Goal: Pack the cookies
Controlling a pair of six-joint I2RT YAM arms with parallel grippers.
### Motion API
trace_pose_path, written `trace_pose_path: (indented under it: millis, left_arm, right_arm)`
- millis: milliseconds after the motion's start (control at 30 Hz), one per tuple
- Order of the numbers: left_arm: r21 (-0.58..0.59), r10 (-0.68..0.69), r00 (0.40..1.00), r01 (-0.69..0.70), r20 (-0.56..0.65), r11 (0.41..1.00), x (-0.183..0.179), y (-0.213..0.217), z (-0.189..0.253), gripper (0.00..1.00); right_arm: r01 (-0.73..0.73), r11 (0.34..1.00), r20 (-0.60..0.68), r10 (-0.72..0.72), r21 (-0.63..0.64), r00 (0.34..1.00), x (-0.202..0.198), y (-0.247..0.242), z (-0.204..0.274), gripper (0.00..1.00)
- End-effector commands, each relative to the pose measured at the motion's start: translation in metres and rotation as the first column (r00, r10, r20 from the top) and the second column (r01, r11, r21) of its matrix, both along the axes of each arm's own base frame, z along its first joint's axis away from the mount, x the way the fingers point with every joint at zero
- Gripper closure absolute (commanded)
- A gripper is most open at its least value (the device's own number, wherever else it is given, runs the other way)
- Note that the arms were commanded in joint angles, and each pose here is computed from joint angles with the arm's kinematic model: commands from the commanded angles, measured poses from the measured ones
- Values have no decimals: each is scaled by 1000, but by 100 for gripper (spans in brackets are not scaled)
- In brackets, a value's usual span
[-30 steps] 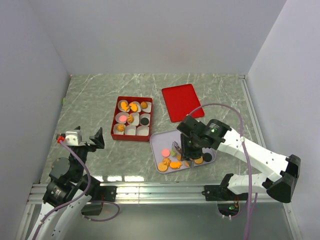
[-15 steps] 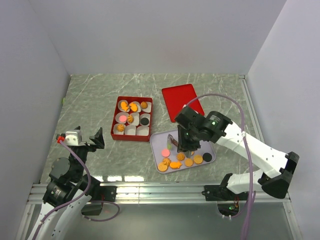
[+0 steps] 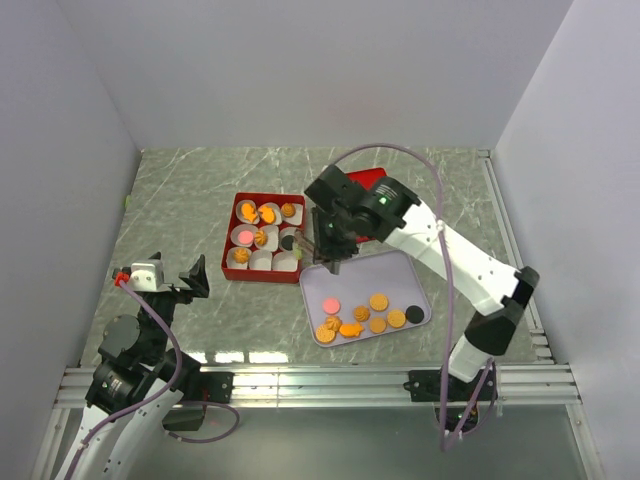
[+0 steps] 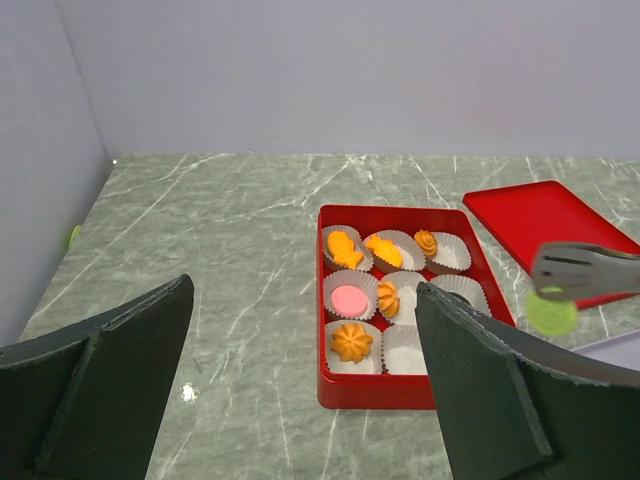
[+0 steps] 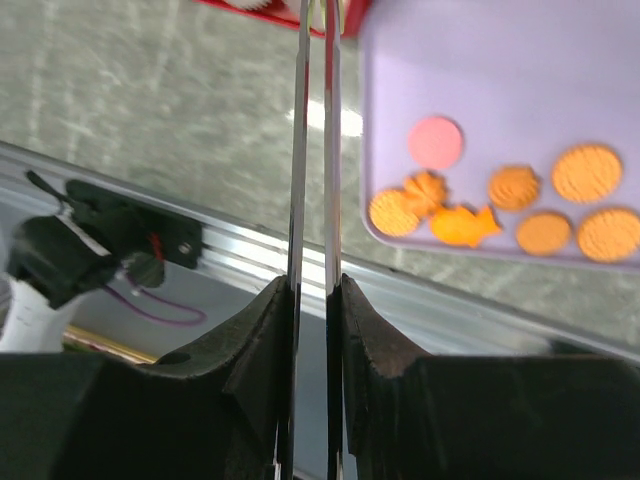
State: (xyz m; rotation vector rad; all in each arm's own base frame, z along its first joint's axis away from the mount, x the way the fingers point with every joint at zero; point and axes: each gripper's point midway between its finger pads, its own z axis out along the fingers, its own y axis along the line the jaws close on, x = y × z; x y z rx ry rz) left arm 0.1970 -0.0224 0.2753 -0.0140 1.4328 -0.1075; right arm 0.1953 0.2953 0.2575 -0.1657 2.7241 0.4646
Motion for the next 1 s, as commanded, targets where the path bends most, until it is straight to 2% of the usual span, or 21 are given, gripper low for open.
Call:
trace_pose_path:
  millis: [0,200,400,700,967]
  left_arm:
    - [-8,-11,998,12,61,1000,-8,2,12,0]
    - [-9,-9,998,9,59,1000,-7,2,12,1]
    - [-3,-13,998,13,58,1000,-6,1,12,0]
    - [4,-17,998,17,52,1000,-5,0,10,1]
    - [7,-20,999,20,47,1000,-4,-1,9,1]
  right_arm:
    - [-36,998,39,34,48,999,12,24,13,73]
    - [-83,988,51,77,127,996,30,65,18,73]
    - [-111,986,12,110,129,994,40,91,-2,73]
    - [-136,984,-53,143,115,988,41,108,-41,73]
    - [-143,983,-59,151,117,987,47,118,-54,73]
